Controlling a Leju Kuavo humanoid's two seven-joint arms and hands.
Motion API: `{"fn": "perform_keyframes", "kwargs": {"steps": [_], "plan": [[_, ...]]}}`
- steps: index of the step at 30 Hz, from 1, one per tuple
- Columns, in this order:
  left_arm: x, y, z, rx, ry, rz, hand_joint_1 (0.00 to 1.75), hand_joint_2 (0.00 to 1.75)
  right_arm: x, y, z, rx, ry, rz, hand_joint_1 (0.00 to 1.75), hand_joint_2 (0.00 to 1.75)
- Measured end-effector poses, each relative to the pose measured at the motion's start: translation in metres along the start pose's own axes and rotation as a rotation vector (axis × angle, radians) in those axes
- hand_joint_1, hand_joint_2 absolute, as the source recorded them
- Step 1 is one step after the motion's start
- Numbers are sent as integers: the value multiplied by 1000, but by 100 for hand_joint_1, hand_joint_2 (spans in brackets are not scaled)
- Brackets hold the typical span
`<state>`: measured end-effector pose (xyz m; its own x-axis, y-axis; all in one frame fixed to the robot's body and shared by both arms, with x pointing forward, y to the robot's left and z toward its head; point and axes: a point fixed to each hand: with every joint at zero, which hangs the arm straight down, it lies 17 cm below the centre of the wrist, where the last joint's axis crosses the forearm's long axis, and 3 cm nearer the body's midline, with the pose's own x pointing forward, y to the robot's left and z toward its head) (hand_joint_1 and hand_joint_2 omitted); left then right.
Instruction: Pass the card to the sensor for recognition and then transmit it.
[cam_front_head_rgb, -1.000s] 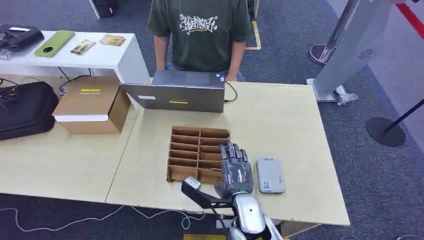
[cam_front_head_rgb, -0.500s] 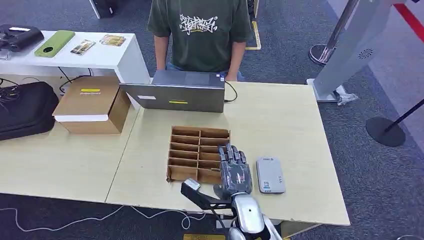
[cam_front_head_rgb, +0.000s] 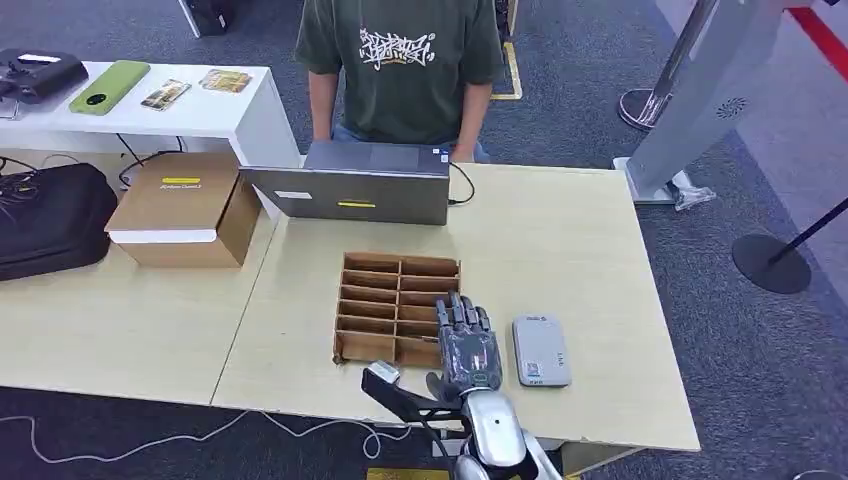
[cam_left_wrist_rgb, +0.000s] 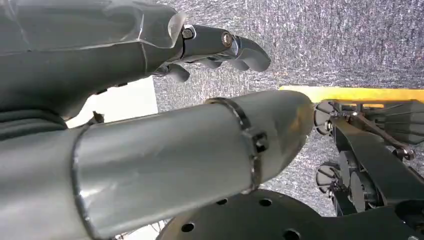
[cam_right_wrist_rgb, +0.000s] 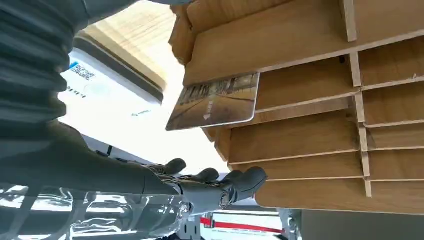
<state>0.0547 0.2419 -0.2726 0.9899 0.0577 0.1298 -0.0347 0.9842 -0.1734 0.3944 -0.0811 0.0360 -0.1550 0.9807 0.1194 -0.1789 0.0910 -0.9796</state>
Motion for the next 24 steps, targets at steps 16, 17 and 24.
{"fn": "perform_keyframes", "kwargs": {"steps": [16, 17, 24], "plan": [[0, 0, 0, 0, 0, 0, 0, 0, 0, -5, -3, -18, 0, -5, 175, 175], [0, 0, 0, 0, 0, 0, 0, 0, 0, -6, -3, -20, 0, -6, 175, 175], [0, 0, 0, -1, 0, 0, 0, 0, 0, -9, -3, -25, 0, -8, 175, 175]]}}
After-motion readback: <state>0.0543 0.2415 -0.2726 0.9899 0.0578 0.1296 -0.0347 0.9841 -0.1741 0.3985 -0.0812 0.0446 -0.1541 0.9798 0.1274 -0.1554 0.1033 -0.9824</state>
